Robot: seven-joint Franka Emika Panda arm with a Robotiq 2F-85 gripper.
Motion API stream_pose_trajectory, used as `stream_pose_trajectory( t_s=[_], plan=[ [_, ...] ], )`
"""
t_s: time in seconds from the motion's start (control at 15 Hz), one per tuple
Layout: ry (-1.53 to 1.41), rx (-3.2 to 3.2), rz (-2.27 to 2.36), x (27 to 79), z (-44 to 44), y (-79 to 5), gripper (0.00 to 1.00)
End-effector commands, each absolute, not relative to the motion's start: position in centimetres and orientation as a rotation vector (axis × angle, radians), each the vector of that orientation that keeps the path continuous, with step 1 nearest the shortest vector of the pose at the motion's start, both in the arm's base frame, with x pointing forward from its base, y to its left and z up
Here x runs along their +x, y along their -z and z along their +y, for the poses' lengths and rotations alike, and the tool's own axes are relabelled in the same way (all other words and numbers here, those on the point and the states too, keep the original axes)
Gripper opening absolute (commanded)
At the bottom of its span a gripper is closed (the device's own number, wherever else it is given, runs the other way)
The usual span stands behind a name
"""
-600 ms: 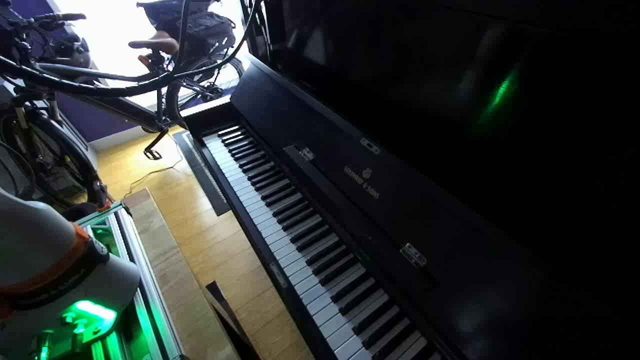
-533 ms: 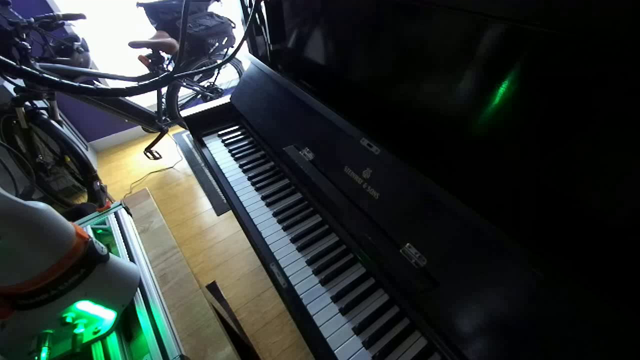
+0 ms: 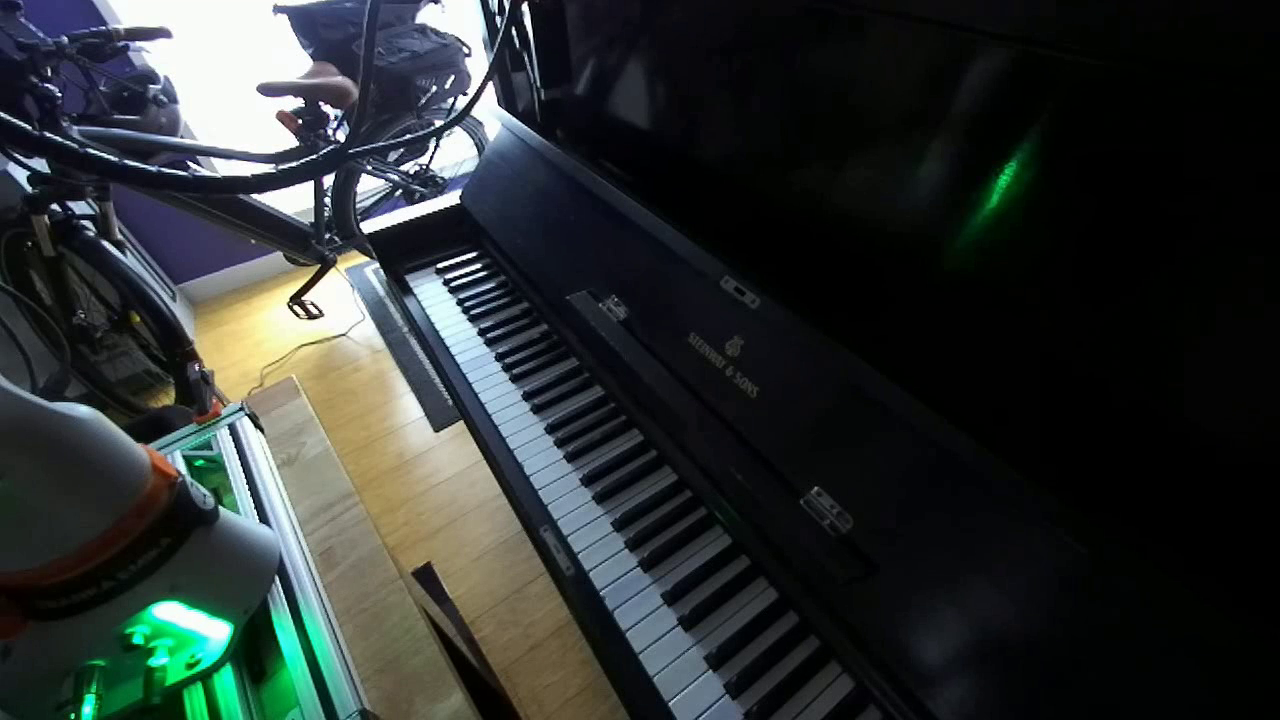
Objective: Press a key on the piano
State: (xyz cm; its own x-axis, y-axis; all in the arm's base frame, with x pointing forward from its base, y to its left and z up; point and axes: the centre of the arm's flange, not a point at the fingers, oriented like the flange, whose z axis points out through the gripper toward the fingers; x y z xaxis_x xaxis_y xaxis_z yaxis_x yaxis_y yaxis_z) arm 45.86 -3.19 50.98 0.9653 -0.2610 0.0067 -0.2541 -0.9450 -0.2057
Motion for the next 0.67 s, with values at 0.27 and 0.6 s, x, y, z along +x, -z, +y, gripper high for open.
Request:
stream_pose_trajectory(
  t_s=[0.27,0.6],
  plan=[
    [-0.085,-2.98,0.421,43.1,4.6,-46.0,1.0],
    [-0.28,-3.042,0.552,40.7,9.0,-39.4,1.0]
  ],
)
